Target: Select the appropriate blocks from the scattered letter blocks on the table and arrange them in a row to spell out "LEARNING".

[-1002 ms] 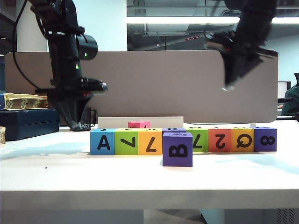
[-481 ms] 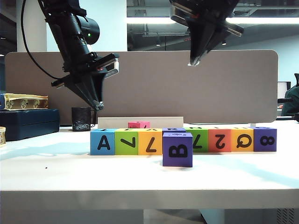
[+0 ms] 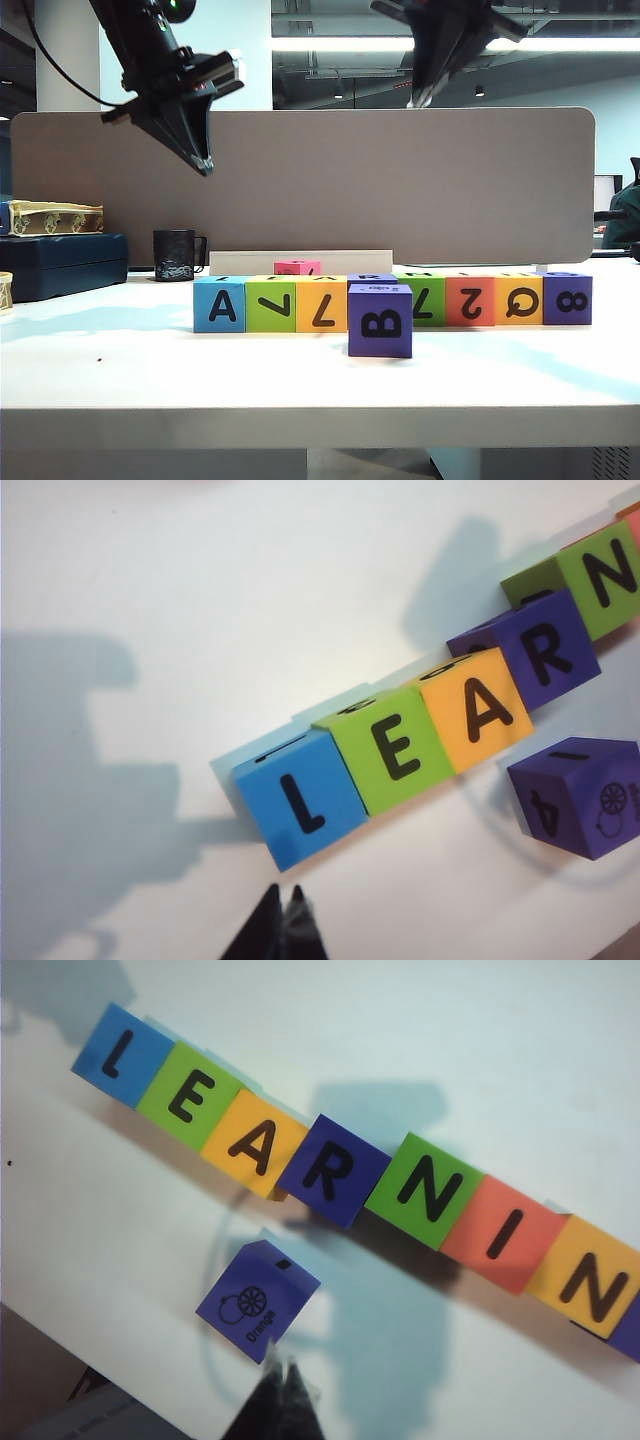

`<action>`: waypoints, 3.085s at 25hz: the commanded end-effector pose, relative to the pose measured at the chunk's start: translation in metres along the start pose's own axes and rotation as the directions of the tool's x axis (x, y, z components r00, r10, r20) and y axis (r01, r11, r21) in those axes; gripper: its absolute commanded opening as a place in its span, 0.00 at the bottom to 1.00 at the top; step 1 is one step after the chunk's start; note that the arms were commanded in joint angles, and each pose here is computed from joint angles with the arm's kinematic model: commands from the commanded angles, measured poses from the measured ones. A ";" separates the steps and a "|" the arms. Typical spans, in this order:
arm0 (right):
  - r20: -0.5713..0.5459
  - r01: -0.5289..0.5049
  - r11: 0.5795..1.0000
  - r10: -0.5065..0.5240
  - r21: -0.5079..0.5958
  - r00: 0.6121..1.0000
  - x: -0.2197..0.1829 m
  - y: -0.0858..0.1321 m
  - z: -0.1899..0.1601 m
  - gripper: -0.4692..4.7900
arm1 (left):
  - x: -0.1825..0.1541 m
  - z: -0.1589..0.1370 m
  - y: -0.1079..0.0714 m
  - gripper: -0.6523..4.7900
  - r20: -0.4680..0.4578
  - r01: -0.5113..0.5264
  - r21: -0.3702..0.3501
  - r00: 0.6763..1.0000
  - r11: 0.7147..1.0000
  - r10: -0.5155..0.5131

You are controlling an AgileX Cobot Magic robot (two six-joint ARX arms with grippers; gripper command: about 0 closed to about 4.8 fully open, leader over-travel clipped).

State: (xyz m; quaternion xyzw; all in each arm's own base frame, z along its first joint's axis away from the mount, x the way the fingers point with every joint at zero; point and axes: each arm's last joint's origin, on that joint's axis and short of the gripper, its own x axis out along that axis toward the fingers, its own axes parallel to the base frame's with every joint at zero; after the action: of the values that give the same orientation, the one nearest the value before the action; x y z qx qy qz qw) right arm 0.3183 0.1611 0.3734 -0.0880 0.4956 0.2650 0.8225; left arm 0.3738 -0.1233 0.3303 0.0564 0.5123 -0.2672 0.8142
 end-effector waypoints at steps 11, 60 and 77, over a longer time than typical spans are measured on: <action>0.068 0.045 0.999 -0.044 -0.006 0.997 -0.067 0.010 -0.004 0.09 | -0.062 -0.013 -0.054 0.11 0.098 -0.038 0.134 0.995 0.990 0.025; 0.441 0.224 0.975 -0.203 0.005 0.874 -0.067 0.002 -0.049 0.09 | -0.080 -0.017 -0.080 0.11 0.168 -0.075 0.203 0.985 0.976 0.041; 0.593 0.276 0.895 -0.439 0.350 0.675 -0.016 -0.034 -0.260 0.09 | -0.080 -0.017 -0.080 0.11 0.171 -0.076 0.204 0.984 0.976 0.041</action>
State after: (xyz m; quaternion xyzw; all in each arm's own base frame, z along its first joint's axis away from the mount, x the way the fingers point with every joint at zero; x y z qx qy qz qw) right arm 0.1340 0.0217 0.2582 0.0073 0.1954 0.0533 0.9792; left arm 0.2955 -0.1551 0.4039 0.1347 0.4157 -0.2977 0.8488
